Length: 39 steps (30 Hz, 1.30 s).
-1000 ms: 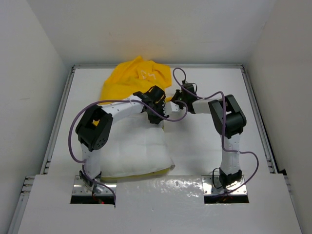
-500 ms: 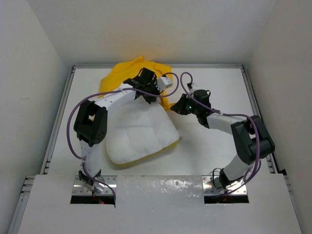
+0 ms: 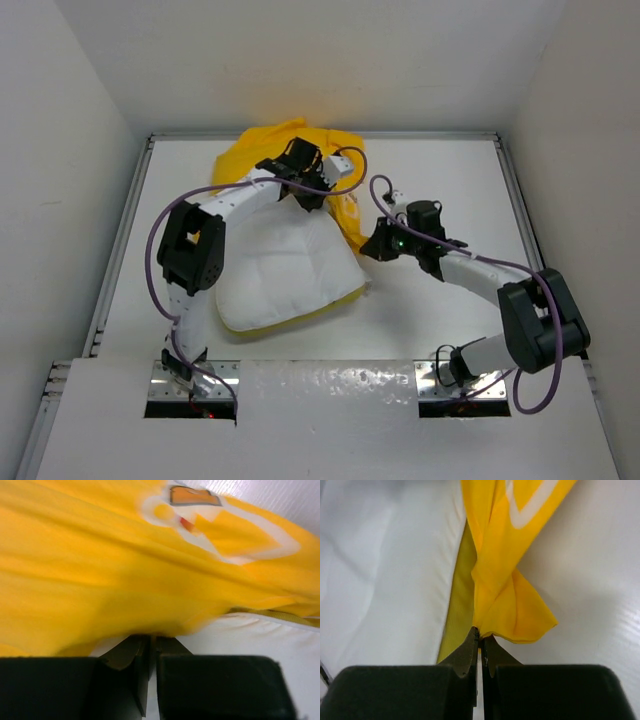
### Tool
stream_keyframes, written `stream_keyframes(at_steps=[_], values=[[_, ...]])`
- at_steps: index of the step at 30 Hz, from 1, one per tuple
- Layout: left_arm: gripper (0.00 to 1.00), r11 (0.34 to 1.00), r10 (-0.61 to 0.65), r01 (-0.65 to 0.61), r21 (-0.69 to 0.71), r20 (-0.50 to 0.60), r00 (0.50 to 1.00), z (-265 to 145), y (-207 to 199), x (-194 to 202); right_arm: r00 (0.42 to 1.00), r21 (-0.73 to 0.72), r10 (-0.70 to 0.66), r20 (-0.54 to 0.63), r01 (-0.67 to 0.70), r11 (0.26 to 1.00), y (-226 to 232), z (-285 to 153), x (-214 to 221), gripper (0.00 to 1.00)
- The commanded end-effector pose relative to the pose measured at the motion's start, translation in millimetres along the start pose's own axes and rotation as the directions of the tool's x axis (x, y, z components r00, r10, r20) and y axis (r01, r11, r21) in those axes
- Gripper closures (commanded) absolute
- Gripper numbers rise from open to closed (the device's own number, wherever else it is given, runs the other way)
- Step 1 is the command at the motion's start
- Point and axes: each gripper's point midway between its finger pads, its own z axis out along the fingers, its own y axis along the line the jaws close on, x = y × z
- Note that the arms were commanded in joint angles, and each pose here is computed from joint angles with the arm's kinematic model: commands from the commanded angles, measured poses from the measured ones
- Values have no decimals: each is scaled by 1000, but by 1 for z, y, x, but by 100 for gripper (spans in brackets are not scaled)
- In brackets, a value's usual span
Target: Put the pillow into the pillowcase
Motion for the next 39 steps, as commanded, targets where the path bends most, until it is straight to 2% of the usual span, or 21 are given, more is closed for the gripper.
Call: stream_keyframes(at_steps=[1, 3, 7, 9, 11, 12, 13, 14, 16, 17, 19, 20, 21, 23, 26, 27, 29, 31, 34, 37, 39], values=[[94, 988, -4, 18, -152, 92, 996, -14, 64, -21, 977, -62, -1, -212, -13, 998, 7, -20, 66, 100], [89, 993, -11, 22, -114, 95, 995, -13, 56, -20, 973, -61, 5, -231, -20, 998, 6, -22, 73, 100], [63, 999, 20, -22, 28, 82, 996, -17, 29, -15, 979, 32, 13, -205, -7, 999, -10, -19, 65, 98], [51, 987, 31, -44, 153, 87, 996, -32, 6, -20, 986, 53, -1, -166, 10, 999, -12, -17, 47, 91], [43, 974, 81, -105, 199, 125, 989, -53, -2, -34, 991, 59, -29, -130, 37, 998, -12, -17, 30, 78], [30, 965, 78, -105, 240, 118, 990, -62, -11, -32, 994, 81, -47, -97, 55, 995, -14, -16, 16, 74], [24, 963, 92, -120, 243, 125, 988, -71, -13, -35, 995, 97, -64, -78, 72, 993, -16, -16, 7, 70], [16, 962, 100, -130, 241, 134, 986, -86, -14, -41, 996, 124, -84, -41, 89, 988, -18, -14, -9, 60], [15, 964, 114, -148, 220, 162, 980, -109, -13, -55, 996, 135, -87, -35, 91, 987, -22, -6, -19, 49], [14, 964, 98, -130, 230, 147, 984, -118, -16, -53, 995, 130, -95, -12, 96, 987, -19, -2, -37, 47], [14, 978, 43, -76, 194, 170, 985, -142, -1, -57, 997, 144, -62, -46, 68, 987, -27, 12, -37, 45], [9, 982, -25, -8, 190, 174, 984, -151, 5, -56, 998, 148, -50, -25, 53, 988, -27, 18, -50, 43], [2, 986, -93, 67, 151, 174, 980, -165, 31, -42, 999, 163, -41, -21, 44, 986, -32, 24, -53, 42], [0, 977, -195, 178, 118, 150, 969, -176, 58, -12, 999, 183, -4, -31, 10, 983, -44, 45, -52, 37], [0, 891, -449, 450, -51, 43, 893, -195, 126, 103, 997, 193, 42, -71, -28, 981, -57, 71, -45, 35], [0, 877, -474, 474, -75, 21, 880, -198, 132, 123, 996, 185, 51, -79, -35, 982, -58, 76, -43, 34], [0, 853, -512, 506, -129, -18, 859, -201, 138, 175, 992, 168, 73, -99, -55, 984, -60, 87, -35, 34], [0, 877, -455, 447, -178, -9, 890, -206, 142, 187, 992, 138, 64, -106, -49, 989, -55, 92, -30, 34], [0, 903, -410, 411, -121, 33, 911, -199, 125, 186, 994, 107, 49, -100, -38, 994, -51, 93, -26, 33], [0, 907, -415, 418, -50, 70, 907, -181, 108, 190, 991, 93, 70, -116, -60, 994, -53, 99, -14, 34], [0, 899, -429, 433, -69, 64, 901, -169, 113, 200, 988, 89, 86, -130, -75, 993, -53, 102, -8, 38]])
